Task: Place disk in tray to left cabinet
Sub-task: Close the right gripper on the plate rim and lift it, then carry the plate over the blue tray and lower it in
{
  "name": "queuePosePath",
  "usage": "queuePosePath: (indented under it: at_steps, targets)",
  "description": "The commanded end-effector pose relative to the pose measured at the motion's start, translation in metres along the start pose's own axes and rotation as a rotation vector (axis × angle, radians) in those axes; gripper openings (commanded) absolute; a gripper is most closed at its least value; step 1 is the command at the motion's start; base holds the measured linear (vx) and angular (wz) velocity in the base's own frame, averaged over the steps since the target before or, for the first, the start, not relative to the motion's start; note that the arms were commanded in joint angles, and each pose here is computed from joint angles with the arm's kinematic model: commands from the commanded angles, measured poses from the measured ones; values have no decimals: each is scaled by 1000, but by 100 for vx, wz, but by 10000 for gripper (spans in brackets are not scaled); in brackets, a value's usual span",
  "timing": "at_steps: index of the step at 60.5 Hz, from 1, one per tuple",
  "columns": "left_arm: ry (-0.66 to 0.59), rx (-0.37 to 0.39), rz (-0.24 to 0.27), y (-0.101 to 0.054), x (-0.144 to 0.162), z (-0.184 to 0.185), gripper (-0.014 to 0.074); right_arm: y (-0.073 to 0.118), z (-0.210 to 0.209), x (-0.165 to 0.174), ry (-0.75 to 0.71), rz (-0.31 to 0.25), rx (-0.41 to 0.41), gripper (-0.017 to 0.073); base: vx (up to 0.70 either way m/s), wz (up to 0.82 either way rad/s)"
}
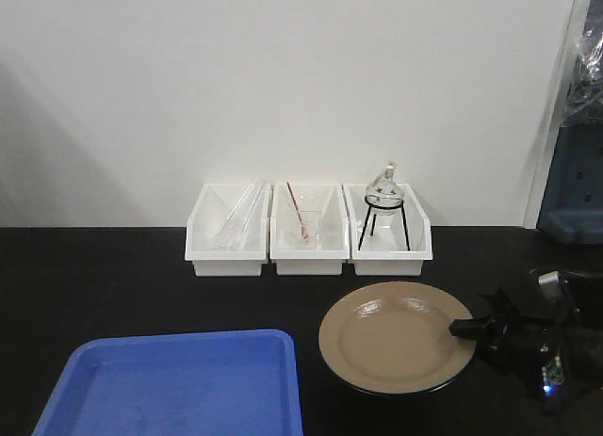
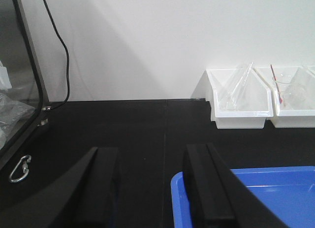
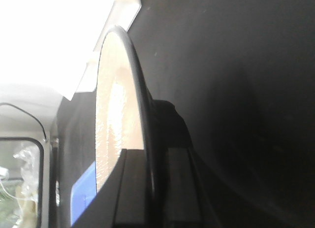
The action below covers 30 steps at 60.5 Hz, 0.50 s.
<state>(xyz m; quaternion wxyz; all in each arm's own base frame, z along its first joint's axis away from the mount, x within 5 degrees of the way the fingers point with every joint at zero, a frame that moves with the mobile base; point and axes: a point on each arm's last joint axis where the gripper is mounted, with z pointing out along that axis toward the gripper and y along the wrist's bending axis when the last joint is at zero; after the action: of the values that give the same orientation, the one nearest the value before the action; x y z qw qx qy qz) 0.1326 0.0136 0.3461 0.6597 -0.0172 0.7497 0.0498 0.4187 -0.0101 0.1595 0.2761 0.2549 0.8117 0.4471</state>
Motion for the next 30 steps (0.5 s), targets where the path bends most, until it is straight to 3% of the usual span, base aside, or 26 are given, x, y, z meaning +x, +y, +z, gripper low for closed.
queuePosePath:
  at_steps: [1,18,30]
  targets:
    - [-121,-4,-7,0,-19,-3,437,64,-11,0,-21,-44,-211,-4,0,0]
    - [-120,-4,-7,0,-19,-3,437,146,27,41,42,-164,-295,-4,0,0]
    - [-120,-4,-7,0,-19,-3,437,182,57,88,37,-213,-255,-4,0,0]
